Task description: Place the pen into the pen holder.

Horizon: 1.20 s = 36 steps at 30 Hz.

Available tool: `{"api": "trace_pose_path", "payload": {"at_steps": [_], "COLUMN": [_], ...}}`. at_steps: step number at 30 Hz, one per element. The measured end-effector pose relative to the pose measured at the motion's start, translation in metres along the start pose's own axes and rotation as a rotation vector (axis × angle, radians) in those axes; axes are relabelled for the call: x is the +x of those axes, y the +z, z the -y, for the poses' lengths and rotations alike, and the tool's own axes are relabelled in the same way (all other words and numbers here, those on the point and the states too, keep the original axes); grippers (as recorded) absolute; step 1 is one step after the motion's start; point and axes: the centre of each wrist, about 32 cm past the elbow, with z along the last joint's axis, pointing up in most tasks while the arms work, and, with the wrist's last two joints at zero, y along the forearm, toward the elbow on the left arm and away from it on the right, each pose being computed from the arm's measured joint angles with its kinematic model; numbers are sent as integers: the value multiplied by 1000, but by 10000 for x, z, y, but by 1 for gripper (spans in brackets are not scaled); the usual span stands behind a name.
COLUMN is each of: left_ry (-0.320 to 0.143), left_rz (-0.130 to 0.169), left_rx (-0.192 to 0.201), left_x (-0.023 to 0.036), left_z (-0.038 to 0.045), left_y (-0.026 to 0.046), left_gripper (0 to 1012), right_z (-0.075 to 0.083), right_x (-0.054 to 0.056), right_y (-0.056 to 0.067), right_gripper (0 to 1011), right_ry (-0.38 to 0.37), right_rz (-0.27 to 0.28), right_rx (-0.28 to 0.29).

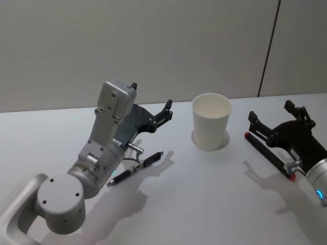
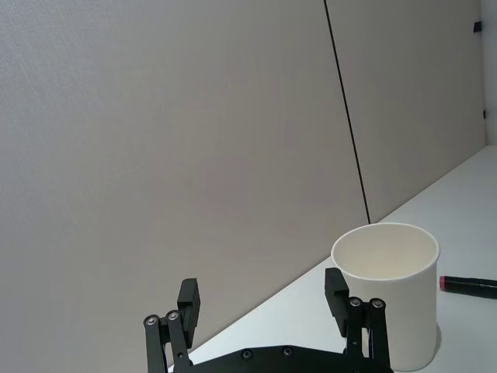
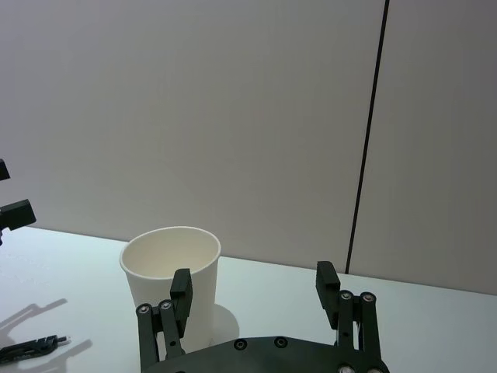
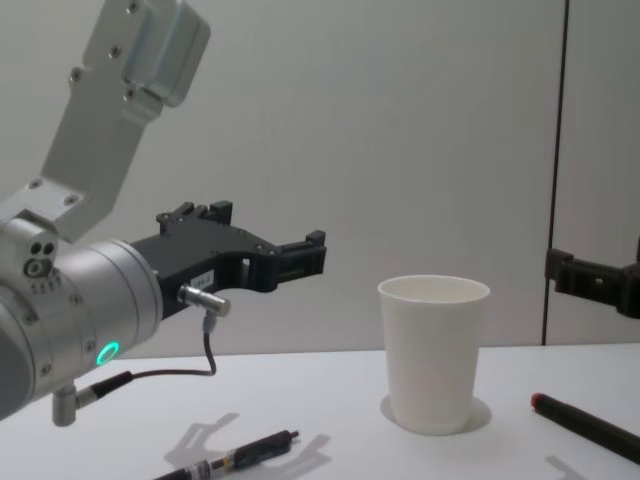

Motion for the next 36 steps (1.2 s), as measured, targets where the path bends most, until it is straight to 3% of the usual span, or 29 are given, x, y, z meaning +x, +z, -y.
{"api": "trace_pose_path", "payload": {"at_steps": [36], "left_ry": [0], "left_rz": [0], "left_rx": [0], "left_x": [0], "left_z": [0], "left_y": [0], "left_gripper": [1001], "right_z": [0], "right_x": [0], "right_y": [0], "right_gripper": [1002], "right_ry": [0], "right_rz": [0], "right_rx": [0]}}
